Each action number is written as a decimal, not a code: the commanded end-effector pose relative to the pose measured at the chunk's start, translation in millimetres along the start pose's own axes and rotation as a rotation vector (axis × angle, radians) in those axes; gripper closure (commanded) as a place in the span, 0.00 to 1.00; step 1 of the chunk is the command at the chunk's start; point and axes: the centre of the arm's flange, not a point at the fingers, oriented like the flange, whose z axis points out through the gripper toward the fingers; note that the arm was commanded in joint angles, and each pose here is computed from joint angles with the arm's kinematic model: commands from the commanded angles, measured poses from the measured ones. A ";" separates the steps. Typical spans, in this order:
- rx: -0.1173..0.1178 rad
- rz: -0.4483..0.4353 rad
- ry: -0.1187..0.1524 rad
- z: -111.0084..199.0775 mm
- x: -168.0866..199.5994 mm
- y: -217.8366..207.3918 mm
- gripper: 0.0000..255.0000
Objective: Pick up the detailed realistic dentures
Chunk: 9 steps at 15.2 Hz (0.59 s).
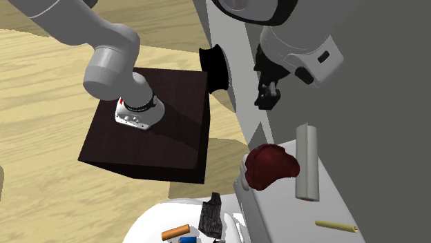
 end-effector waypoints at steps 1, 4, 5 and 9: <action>0.010 0.017 -0.012 5.6 16.2 20.9 0.00; 0.026 0.042 -0.030 11.7 40.3 56.1 0.00; 0.031 0.051 -0.035 14.0 48.1 68.0 0.00; 0.052 0.085 -0.059 24.2 78.1 116.0 0.00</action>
